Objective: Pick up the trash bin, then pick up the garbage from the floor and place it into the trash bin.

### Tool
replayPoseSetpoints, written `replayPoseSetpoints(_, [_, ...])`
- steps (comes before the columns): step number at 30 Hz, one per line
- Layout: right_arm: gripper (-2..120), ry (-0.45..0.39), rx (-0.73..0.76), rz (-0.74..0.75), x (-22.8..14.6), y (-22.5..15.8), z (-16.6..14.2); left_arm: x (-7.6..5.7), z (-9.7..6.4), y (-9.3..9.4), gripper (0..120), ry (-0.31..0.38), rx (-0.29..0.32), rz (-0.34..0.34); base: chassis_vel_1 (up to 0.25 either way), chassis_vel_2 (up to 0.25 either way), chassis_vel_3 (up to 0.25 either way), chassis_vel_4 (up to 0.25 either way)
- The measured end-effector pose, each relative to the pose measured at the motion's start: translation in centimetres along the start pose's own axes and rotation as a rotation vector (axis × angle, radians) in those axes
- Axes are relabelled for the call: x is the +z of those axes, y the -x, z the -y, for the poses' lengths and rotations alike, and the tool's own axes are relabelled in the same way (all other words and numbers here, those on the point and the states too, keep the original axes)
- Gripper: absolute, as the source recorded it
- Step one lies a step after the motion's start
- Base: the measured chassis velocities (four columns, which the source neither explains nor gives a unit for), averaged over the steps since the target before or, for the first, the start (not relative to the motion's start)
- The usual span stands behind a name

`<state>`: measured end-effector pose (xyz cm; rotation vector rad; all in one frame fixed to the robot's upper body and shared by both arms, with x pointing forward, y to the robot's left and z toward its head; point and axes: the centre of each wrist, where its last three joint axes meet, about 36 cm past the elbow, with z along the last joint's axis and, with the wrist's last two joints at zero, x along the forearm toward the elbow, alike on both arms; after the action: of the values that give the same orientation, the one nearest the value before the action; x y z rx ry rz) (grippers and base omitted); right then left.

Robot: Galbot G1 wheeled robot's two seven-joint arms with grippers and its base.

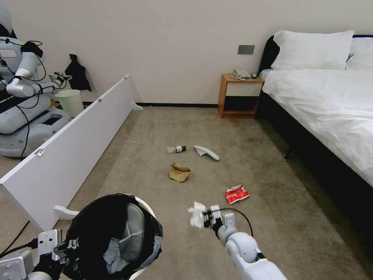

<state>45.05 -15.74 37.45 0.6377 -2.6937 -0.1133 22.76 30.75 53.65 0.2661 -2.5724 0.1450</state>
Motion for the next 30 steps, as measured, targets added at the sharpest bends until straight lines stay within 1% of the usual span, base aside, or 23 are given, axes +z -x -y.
replayPoseSetpoints(1, [0,0.000,0.000,0.000,0.0,0.0,0.0,0.0,0.0,0.0,3,0.000,0.000,0.000,0.000,0.000,0.000,0.000])
replayPoseSetpoints(2, [0,-0.006,-0.044,0.056,-2.0,-0.7,-0.8,0.1,0.0,0.0,3,0.000,0.000,-0.003,0.000,0.000,0.000,0.000])
replayPoseSetpoints(3, [0,-0.037,-0.137,0.158,-5.8,-1.8,-2.5,0.2,0.1,0.0,3,0.001,-0.001,-0.008,0.000,0.000,0.000,0.000])
replayPoseSetpoints(4, [0,-0.037,-0.137,0.158,-5.8,-1.8,-2.5,0.2,0.1,0.0,3,0.001,-0.001,-0.008,0.000,0.000,0.000,0.000])
replayPoseSetpoints(5, [0,-0.061,-0.211,0.220,-8.5,-2.2,-4.0,0.2,0.1,0.0,3,0.003,-0.002,-0.009,0.000,0.000,0.000,0.000])
replayPoseSetpoints(6, [0,-0.061,-0.211,0.220,-8.5,-2.2,-4.0,0.2,0.1,0.0,3,0.003,-0.002,-0.009,0.000,0.000,0.000,0.000])
replayPoseSetpoints(7, [0,-0.091,-0.279,0.273,-11.2,-2.6,-5.2,0.2,0.1,0.0,3,0.004,-0.004,-0.011,0.000,0.000,0.000,0.000])
replayPoseSetpoints(9, [0,-0.100,-0.298,0.285,-11.8,-2.7,-5.5,0.2,0.1,0.0,3,0.005,-0.004,-0.011,0.000,0.000,0.000,0.000])
replayPoseSetpoints(10, [0,-0.139,-0.370,0.321,-14.1,-3.1,-6.6,0.3,0.0,0.0,3,0.006,-0.005,-0.014,0.000,0.000,0.000,0.000])
replayPoseSetpoints(11, [0,-0.166,-0.437,0.331,-15.6,-3.5,-7.4,0.3,0.0,-0.1,3,0.006,-0.006,-0.014,0.000,0.000,0.000,0.000])
replayPoseSetpoints(12, [0,-0.166,-0.437,0.331,-15.6,-3.5,-7.4,0.3,0.0,-0.1,3,0.006,-0.006,-0.014,0.000,0.000,0.000,0.000])
replayPoseSetpoints(14, [0,-0.186,-0.556,0.328,-17.3,-4.1,-9.0,0.2,-0.1,-0.1,3,0.008,-0.007,-0.012,0.000,0.000,0.000,0.000])
replayPoseSetpoints(15, [0,-0.186,-0.556,0.328,-17.3,-4.1,-9.0,0.2,-0.1,-0.1,3,0.008,-0.007,-0.012,0.000,0.000,0.000,0.000])
replayPoseSetpoints(17, [0,-0.185,-0.666,0.307,-18.4,-4.0,-11.2,0.1,-0.1,-0.1,3,0.009,-0.007,-0.008,0.000,0.000,0.000,0.000])
replayPoseSetpoints(20, [0,-0.187,-0.697,0.293,-18.5,-3.9,-12.0,0.1,-0.1,0.0,3,0.008,-0.007,-0.006,0.000,0.000,0.000,0.000])
replayPoseSetpoints(22, [0,-0.204,-0.722,0.241,-18.1,-3.5,-12.9,0.0,-0.1,0.0,3,0.007,-0.007,-0.003,0.000,0.000,0.000,0.000])
replayPoseSetpoints(24, [0,-0.211,-0.722,0.218,-17.8,-3.4,-13.0,0.1,-0.1,0.0,3,0.006,-0.008,-0.003,0.000,0.000,0.000,0.000])
replayPoseSetpoints(26, [0,-0.230,-0.706,0.145,-16.4,-3.1,-12.8,0.1,-0.1,0.0,3,0.005,-0.011,-0.002,0.000,0.000,0.000,0.000])
replayPoseSetpoints(27, [0,-0.230,-0.706,0.145,-16.4,-3.1,-12.8,0.1,-0.1,0.0,3,0.005,-0.011,-0.002,0.000,0.000,0.000,0.000])
replayPoseSetpoints(28, [0,-0.239,-0.693,0.095,-15.3,-3.0,-12.6,0.1,-0.1,-0.1,3,0.005,-0.013,-0.002,0.000,0.000,0.000,0.000])
replayPoseSetpoints(29, [0,-0.239,-0.693,0.095,-15.3,-3.0,-12.6,0.1,-0.1,-0.1,3,0.005,-0.013,-0.002,0.000,0.000,0.000,0.000])
replayPoseSetpoints(30, [0,-0.245,-0.684,0.064,-14.5,-3.0,-12.5,0.1,-0.1,-0.1,3,0.005,-0.013,-0.002,0.000,0.000,0.000,0.000])
